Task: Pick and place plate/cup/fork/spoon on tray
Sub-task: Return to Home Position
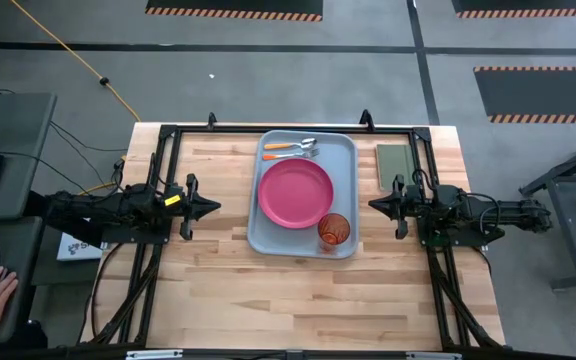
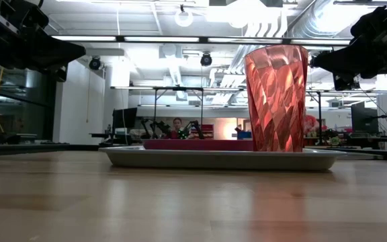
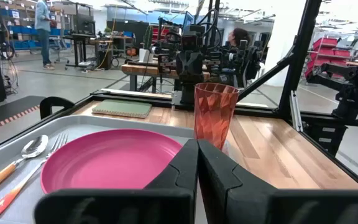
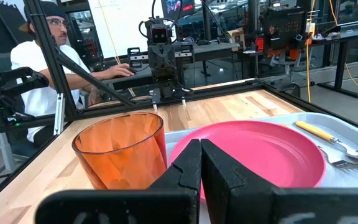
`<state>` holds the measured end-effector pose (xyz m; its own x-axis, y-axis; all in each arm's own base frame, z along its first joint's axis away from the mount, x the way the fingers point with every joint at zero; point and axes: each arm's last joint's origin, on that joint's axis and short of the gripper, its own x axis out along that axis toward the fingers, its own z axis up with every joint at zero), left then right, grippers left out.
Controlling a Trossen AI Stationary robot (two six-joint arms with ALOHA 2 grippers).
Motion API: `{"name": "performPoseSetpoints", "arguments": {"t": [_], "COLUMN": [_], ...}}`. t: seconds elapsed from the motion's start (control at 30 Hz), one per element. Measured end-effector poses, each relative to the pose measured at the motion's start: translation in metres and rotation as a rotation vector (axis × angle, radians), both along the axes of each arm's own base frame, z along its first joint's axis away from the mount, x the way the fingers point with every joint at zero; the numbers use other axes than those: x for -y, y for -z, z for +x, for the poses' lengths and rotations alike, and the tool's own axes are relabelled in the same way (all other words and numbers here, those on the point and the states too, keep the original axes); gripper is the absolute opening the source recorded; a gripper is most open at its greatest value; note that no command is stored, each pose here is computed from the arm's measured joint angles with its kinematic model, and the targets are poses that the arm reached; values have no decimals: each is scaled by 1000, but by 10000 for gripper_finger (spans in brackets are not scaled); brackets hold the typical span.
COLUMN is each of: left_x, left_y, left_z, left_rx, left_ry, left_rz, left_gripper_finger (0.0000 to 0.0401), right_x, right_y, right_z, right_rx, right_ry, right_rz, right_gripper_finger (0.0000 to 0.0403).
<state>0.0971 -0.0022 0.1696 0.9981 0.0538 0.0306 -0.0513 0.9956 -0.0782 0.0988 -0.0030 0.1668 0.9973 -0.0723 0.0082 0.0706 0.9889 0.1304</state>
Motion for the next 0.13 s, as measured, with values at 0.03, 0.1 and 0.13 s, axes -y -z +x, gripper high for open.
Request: {"name": "performPoseSetpoints", "arguments": {"t": [0.03,0.1,0.13], "left_x": [0,0,0], "left_y": [0,0,0], "left_z": [0,0,0], "left_rx": [0,0,0], "left_ry": [0,0,0], "left_rz": [0,0,0], "left_gripper_finger": [0,0,0], "right_x": [0,0,0], "right_y": [0,0,0], "right_z": [0,0,0], "right_rx": [0,0,0], "right_ry": [0,0,0], "right_rz": [0,0,0], "right_gripper_finger": [0,0,0]}}
